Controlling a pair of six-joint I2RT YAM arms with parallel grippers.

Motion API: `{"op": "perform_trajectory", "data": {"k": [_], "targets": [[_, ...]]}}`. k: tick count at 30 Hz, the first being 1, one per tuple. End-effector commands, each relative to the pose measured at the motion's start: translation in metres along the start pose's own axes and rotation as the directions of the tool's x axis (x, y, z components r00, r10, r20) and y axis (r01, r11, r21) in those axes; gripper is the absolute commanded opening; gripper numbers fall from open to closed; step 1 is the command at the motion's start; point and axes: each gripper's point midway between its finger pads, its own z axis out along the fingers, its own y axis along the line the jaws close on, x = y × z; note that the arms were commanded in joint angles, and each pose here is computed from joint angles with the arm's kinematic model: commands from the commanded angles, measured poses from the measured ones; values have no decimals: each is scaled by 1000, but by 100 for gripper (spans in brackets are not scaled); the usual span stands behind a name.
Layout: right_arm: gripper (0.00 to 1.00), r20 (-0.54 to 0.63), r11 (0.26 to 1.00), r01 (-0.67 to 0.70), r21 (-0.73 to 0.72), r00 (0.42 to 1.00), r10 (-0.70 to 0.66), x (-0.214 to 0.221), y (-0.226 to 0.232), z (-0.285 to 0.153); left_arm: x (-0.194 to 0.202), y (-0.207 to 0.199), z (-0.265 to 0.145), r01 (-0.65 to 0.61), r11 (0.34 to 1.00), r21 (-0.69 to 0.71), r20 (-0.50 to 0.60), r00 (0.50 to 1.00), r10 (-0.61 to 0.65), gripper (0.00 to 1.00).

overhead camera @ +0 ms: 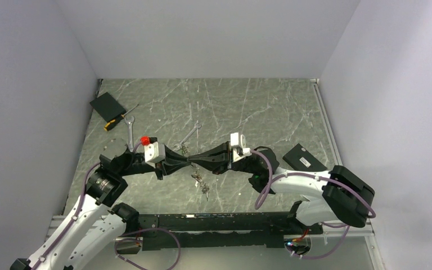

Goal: Put the keys on the keyring

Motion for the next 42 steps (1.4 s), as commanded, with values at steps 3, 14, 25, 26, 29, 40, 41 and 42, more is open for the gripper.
{"op": "perform_trajectory", "data": {"k": [3, 14, 25, 26, 29, 40, 41, 42], "targets": [[0, 119, 998, 55, -43, 992, -50, -34, 5, 9, -14, 2, -4, -22, 999, -28, 32, 999, 23, 23], [0, 129, 996, 61, -61, 990, -53, -37, 7, 12, -13, 3, -3, -13, 1000, -26, 30, 999, 14, 14], [25, 7, 992, 43, -119, 999, -43, -14, 16, 7, -10, 18, -9, -28, 993, -114, -1, 1000, 28, 0], [33, -16, 993, 45, -110, 999, -47, -11, 15, 6, -10, 18, -9, -29, 993, -111, -5, 1000, 28, 0], [49, -78, 995, 69, -76, 994, -75, -5, 10, 1, -8, 17, -8, -35, 994, -102, -15, 999, 34, 0], [54, -307, 986, 163, 22, 940, -149, 0, -16, -10, 4, 25, -7, 4, 993, -122, -81, 997, -14, 0], [53, -320, 986, 164, 36, 936, -145, 0, -18, -10, 4, 25, -8, 3, 992, -127, -80, 997, -13, 0], [52, -336, 986, 160, 48, 932, -135, 2, -21, -10, 4, 25, -8, 3, 991, -130, -80, 997, -13, 0]]}}
